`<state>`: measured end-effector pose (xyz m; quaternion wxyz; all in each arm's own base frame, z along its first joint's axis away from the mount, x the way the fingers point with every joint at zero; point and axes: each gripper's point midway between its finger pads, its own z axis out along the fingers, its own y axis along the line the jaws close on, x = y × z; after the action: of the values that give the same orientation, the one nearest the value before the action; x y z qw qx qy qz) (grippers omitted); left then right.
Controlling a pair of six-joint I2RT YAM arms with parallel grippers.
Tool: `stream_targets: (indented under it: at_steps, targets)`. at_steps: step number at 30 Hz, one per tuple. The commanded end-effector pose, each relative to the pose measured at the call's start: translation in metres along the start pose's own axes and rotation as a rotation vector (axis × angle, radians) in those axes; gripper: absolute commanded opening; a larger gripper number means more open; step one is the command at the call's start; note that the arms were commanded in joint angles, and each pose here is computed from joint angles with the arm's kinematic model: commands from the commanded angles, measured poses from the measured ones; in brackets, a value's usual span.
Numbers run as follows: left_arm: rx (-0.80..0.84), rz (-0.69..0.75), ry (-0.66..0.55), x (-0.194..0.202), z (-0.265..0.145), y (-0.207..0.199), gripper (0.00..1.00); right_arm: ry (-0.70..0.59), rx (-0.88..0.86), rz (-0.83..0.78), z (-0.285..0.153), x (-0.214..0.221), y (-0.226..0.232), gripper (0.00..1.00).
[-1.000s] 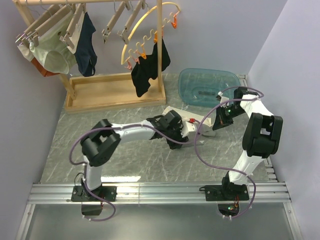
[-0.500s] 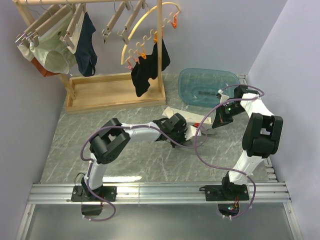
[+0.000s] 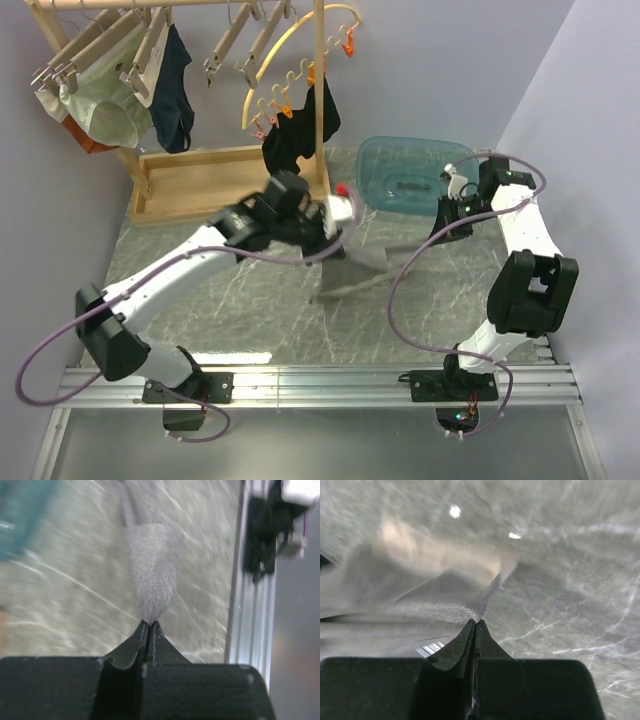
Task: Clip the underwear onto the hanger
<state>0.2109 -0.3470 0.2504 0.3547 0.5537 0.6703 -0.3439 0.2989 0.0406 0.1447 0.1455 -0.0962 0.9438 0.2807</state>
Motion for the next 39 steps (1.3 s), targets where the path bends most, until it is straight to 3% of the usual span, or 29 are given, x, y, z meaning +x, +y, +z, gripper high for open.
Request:
stream_targets:
  at_steps: [1, 12, 15, 19, 25, 29, 32, 39]
  targets:
    - [-0.014, -0.136, -0.019, -0.008, -0.026, 0.028, 0.0, -0.115, -0.002, -0.051, -0.03, -0.037, 0.024, 0.0]
    - [-0.214, -0.172, -0.189, -0.07, -0.051, 0.155, 0.0, -0.254, -0.006, -0.16, -0.033, -0.15, 0.051, 0.0]
    - [-0.266, -0.153, -0.244, -0.091, -0.074, 0.171, 0.0, -0.296, -0.012, -0.181, -0.044, -0.169, 0.063, 0.0]
    - [-0.255, -0.126, -0.244, -0.092, -0.088, 0.158, 0.0, -0.27, 0.001, -0.21, -0.037, -0.156, 0.062, 0.0]
    - [-0.17, -0.23, -0.046, 0.024, -0.046, 0.135, 0.0, -0.073, 0.01, -0.208, 0.03, -0.106, 0.035, 0.0]
    - [-0.017, -0.305, 0.114, 0.111, -0.018, 0.088, 0.0, 0.097, 0.036, -0.205, 0.074, -0.061, 0.01, 0.0]
    - [0.055, -0.34, 0.176, 0.149, -0.009, 0.055, 0.0, 0.189, 0.066, -0.184, 0.091, -0.027, -0.008, 0.0]
    - [0.219, -0.321, 0.335, 0.186, 0.019, -0.033, 0.0, 0.294, 0.097, -0.193, 0.099, 0.022, -0.023, 0.0]
